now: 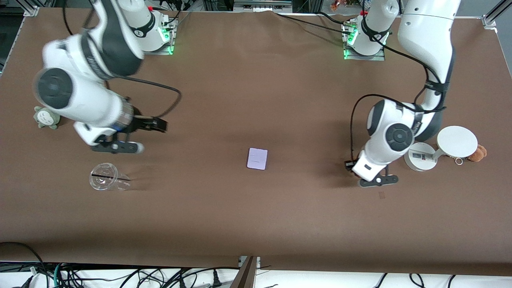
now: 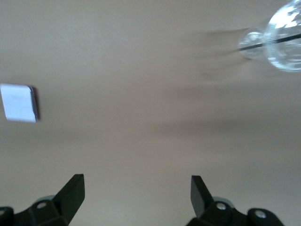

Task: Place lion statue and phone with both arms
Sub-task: 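Carry the lion toward the lamp while the right gripper grasps the phone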

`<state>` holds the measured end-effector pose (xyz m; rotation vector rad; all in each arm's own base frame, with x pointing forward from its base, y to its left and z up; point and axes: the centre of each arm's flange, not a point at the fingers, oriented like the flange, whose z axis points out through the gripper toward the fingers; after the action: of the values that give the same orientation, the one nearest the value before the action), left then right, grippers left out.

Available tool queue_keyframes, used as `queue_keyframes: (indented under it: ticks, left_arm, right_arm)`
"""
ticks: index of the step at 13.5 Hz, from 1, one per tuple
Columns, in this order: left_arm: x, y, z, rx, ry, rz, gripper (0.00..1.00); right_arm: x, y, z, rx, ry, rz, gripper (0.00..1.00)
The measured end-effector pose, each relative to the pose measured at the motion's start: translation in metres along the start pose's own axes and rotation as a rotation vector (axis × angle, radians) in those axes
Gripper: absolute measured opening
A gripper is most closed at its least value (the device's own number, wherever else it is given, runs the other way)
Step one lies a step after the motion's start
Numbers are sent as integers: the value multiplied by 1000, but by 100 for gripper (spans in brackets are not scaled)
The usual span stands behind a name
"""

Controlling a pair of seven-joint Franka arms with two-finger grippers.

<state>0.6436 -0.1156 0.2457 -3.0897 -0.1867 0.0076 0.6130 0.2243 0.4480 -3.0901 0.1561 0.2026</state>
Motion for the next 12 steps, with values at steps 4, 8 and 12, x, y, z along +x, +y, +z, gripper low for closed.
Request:
queue_keyframes:
  ticks: [4, 8, 12]
  left_arm:
    - [-7, -90, 12, 19, 9, 41, 37]
    - [-21, -132, 28, 22, -12, 14, 37]
    - [-26, -147, 36, 21, 3, 25, 37]
  right_arm:
    - [-7, -98, 65, 37, 82, 70, 100]
    - [0, -172, 115, 72, 119, 139, 100]
    - [3, -215, 168, 102, 155, 175, 100]
